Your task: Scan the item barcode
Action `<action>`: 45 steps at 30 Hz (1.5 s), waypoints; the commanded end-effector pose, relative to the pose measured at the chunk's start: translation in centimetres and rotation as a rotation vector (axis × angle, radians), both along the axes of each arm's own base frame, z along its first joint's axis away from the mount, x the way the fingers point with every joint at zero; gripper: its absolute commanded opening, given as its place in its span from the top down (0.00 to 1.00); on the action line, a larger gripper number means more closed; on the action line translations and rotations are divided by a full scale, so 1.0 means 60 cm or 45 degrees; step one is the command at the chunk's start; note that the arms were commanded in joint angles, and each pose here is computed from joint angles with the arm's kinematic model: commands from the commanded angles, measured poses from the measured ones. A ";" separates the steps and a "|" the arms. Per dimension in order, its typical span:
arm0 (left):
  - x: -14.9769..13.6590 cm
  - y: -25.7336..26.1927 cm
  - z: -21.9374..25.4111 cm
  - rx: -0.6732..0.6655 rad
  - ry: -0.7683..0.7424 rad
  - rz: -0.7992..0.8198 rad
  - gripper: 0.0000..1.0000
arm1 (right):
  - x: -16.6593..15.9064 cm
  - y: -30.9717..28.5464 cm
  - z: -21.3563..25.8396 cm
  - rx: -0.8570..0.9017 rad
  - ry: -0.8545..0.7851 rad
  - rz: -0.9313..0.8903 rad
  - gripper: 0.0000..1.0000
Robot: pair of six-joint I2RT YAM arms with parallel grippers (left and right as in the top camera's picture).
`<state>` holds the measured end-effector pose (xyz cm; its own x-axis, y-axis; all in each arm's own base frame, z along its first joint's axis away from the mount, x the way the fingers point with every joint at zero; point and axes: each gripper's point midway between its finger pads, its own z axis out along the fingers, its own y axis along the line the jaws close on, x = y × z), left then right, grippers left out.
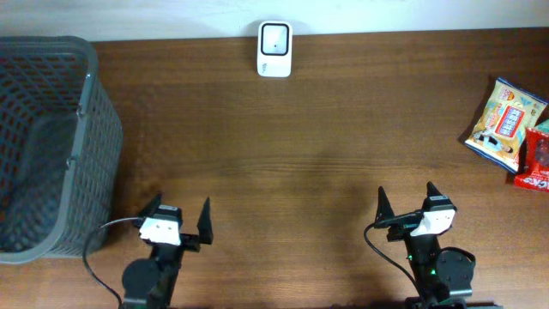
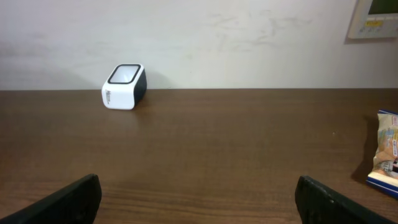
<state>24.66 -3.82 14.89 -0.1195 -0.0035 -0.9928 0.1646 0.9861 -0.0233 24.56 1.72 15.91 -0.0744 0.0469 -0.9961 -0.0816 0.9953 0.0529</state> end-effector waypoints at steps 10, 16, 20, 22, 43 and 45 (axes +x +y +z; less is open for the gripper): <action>-0.002 0.042 0.011 -0.011 -0.043 0.145 0.01 | 0.000 0.001 -0.004 0.005 0.005 0.000 0.02; -0.002 0.052 0.011 -0.041 -0.039 0.175 0.01 | 0.000 0.001 -0.004 0.005 0.005 0.000 0.02; -0.001 0.055 0.010 -0.040 -0.039 0.185 0.01 | 0.000 0.001 -0.004 0.005 0.005 0.000 0.02; -0.001 0.055 0.010 -0.040 -0.039 0.185 0.01 | 0.000 0.001 -0.004 0.005 0.005 0.000 0.02; -0.001 0.053 0.012 -0.018 -0.046 0.177 0.01 | 0.000 0.001 -0.004 0.005 0.005 0.000 0.02; -0.001 0.053 0.012 -0.018 -0.047 0.177 0.01 | 0.000 0.001 -0.004 0.005 0.005 0.000 0.02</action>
<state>24.62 -0.82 15.68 -0.0820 -0.0466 -0.9955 0.0349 0.9982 -0.0496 24.56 1.71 15.91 -0.0744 0.0469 -0.9961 -0.0813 0.9953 0.0529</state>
